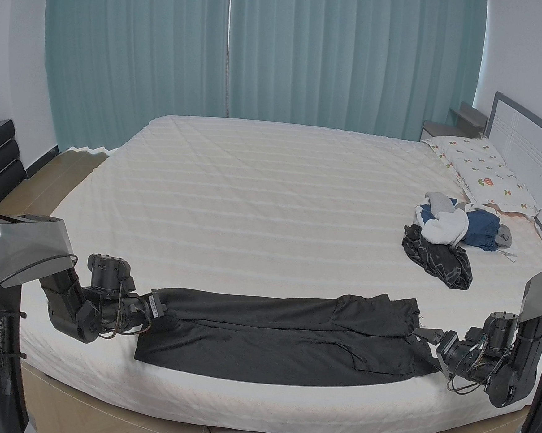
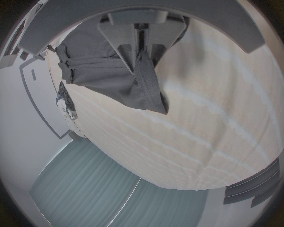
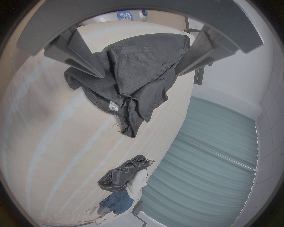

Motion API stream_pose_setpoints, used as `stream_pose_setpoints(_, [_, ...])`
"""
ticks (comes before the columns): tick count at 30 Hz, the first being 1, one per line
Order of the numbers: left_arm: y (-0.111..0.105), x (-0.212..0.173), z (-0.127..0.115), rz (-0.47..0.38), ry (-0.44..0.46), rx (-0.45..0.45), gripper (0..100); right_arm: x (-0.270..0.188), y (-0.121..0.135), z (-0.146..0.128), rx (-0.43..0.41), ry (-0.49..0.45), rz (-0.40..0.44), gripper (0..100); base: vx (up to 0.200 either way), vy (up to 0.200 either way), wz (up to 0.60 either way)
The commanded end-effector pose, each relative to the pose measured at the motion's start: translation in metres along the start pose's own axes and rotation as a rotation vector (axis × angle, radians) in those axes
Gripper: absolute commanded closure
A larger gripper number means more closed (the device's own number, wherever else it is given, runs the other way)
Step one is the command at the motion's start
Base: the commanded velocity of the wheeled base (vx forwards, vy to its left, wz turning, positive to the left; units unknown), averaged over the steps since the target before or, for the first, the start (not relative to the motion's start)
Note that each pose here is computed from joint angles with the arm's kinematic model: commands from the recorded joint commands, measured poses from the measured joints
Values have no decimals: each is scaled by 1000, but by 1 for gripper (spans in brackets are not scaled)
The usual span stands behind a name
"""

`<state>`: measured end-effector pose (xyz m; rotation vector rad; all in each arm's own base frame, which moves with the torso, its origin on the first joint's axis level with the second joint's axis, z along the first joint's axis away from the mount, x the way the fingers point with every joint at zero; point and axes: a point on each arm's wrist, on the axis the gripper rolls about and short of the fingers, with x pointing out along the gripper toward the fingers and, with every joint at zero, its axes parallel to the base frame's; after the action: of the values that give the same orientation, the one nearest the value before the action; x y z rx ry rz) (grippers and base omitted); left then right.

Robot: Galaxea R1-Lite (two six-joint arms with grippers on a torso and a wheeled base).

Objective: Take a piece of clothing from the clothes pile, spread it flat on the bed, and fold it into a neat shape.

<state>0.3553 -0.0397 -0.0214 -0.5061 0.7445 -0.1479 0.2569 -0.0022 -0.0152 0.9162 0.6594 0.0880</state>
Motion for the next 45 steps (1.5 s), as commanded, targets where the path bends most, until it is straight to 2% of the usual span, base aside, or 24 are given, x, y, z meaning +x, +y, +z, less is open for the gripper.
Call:
stream_pose_setpoints(1, [-25,-7,5,-35,-30,4,100,0,0,1,-2,-5,7,0,0,0,0])
stream_pose_setpoints(8, [-37,-13,4,-46,-37,13,100,0,1,0,-3,-1,7,0,0,0,0])
stream_pose_setpoints(16, [-68,-18,-2,3,-14,44,100,0,1,0,-2,-1,7,0,0,0,0])
stream_pose_setpoints(22, [-88,-17,0,1,18,0,100,0,1,-1,-3,0,8,0,0,-200,0])
stream_pose_setpoints(33, [-104,-12,-6,3,35,20,100,0,1,0,-3,0,10,0,0,-200,0])
stream_pose_setpoints(40, [-116,-12,-3,17,50,25,100,0,2,-1,-4,3,10,0,0,-200,0])
stream_pose_setpoints(45, [-141,-10,-1,23,50,-16,100,0,2,-2,-5,5,9,0,0,-200,0])
